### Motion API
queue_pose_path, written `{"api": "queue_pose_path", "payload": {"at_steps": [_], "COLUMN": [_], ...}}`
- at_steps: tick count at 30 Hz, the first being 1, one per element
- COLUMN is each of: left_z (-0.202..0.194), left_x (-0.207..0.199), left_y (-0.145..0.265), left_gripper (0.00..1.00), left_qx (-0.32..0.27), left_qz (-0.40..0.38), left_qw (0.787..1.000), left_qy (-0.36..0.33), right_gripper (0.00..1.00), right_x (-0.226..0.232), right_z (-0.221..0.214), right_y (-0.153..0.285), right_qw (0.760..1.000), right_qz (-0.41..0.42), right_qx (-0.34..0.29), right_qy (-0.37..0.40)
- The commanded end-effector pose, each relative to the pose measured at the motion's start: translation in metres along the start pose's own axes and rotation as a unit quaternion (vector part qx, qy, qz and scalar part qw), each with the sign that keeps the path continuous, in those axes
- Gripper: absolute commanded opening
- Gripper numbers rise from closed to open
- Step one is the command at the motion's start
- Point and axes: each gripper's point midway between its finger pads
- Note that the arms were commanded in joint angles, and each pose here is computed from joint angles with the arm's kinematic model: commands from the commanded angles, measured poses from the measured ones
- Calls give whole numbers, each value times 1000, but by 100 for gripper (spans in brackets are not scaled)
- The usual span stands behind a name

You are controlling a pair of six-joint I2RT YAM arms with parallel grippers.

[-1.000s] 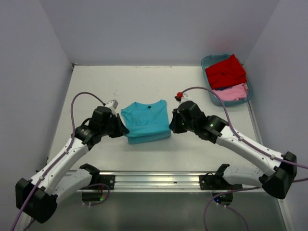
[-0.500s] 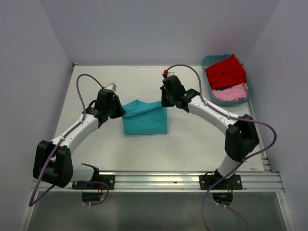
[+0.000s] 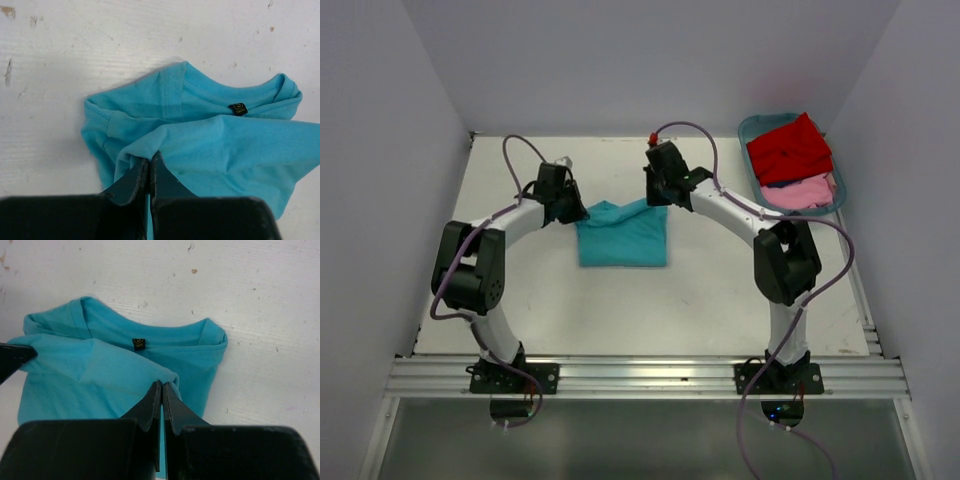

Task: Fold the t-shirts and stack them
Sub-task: Fold the long partially folded tshirt into a neat square, then smooth out wrinkles on the folded tshirt

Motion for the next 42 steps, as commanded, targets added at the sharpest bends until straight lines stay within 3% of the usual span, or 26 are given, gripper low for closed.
{"api": "queue_pose_path", "payload": {"at_steps": [1, 12, 13, 16, 17, 18, 21, 25, 27, 29, 31, 32, 33, 36, 37, 38, 42], "left_z": [48, 93, 99, 128, 143, 148, 165, 164, 155, 145, 129, 120, 110, 86, 82, 70, 49], "left_x": [-38, -40, -40, -51, -59, -59, -68, -80, -84, -89, -95, -95, -100, -110, -110, -104, -113], "left_y": [-1, -34, -36, -39, -31, -27, 1, 34, 45, 50, 49, 42, 42, 28, 22, 3, -10], "left_gripper": [0, 0, 5, 48, 97, 100, 100, 100, 100, 100, 99, 95, 90, 53, 34, 29, 29], "left_qx": [-49, -60, -66, -109, -141, -152, -189, -208, -201, -186, -153, -135, -111, -47, -30, 0, 57], "left_qz": [-60, -76, -84, -132, -152, -158, -172, -199, -215, -236, -266, -275, -297, -353, -361, -359, -418], "left_qw": [997, 995, 994, 985, 978, 975, 966, 956, 954, 952, 950, 950, 946, 932, 930, 932, 906], "left_qy": [-23, -19, -16, -16, -21, -22, -34, -55, -56, -54, -58, -57, -63, -65, -62, -46, -35], "right_gripper": [0, 0, 0, 1, 15, 42, 67, 80, 80, 70, 49, 2, 0, 0, 0, 0, 0], "right_x": [-11, -52, -61, -73, -72, -72, -73, -71, -64, -50, -38, -32, -18, 14, 21, 30, 64], "right_z": [21, 35, 39, 57, 70, 73, 77, 79, 70, 61, 56, 53, 49, 43, 36, 39, 37], "right_y": [-4, -51, -54, -58, -56, -55, -45, -24, -18, -18, -19, -19, -21, -21, -29, -31, -45], "right_qw": [999, 995, 993, 986, 985, 985, 985, 982, 986, 991, 993, 994, 994, 988, 986, 982, 958], "right_qz": [-18, -85, -103, -145, -145, -146, -144, -125, -96, -53, -20, -2, 33, 122, 143, 165, 256], "right_qx": [-26, -28, -33, -52, -65, -69, -85, -127, -123, -113, -103, -98, -87, -64, -48, -43, -22], "right_qy": [-2, -35, -44, -62, -66, -65, -53, -56, -50, -46, -47, -47, -55, -67, -75, -82, -125]}}
Point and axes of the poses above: each gripper's point midway between its finger pads, its own y axis back along the fingers, its own x axis along the line the jaws close on, z = x × y, and after that the axes turned 11 degrees about y, right-handed
